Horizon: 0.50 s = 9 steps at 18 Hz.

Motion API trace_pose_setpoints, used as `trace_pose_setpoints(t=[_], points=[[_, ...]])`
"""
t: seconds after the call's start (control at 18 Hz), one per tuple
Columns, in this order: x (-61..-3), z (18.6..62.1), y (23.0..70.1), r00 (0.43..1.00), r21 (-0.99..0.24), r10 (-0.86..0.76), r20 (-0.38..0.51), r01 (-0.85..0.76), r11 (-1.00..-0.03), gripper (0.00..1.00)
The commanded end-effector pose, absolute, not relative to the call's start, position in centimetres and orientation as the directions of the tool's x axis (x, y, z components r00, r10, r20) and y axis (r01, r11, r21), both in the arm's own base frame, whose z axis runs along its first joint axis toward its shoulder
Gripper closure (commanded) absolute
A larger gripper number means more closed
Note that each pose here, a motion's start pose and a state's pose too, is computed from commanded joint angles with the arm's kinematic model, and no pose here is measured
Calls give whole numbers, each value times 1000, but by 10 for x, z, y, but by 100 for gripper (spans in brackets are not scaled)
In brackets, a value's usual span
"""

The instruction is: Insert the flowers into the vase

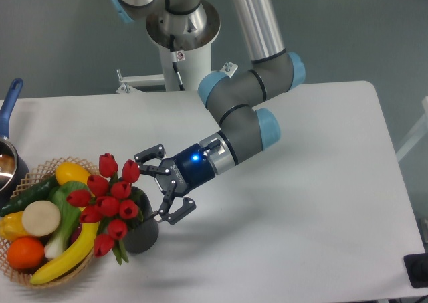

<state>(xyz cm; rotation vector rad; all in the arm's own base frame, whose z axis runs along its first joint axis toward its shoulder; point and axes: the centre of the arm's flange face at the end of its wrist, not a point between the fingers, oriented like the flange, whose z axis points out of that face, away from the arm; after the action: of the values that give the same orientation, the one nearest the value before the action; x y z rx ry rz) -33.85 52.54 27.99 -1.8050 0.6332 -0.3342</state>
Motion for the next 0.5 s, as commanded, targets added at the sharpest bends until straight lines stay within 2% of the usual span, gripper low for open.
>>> trace_pose_setpoints(t=[0.33,0.5], points=[[-343,328,489,824,-825,-529,-206,-436,-359,0],[-356,366,458,827,-663,-477,-297,-539,-520,0]])
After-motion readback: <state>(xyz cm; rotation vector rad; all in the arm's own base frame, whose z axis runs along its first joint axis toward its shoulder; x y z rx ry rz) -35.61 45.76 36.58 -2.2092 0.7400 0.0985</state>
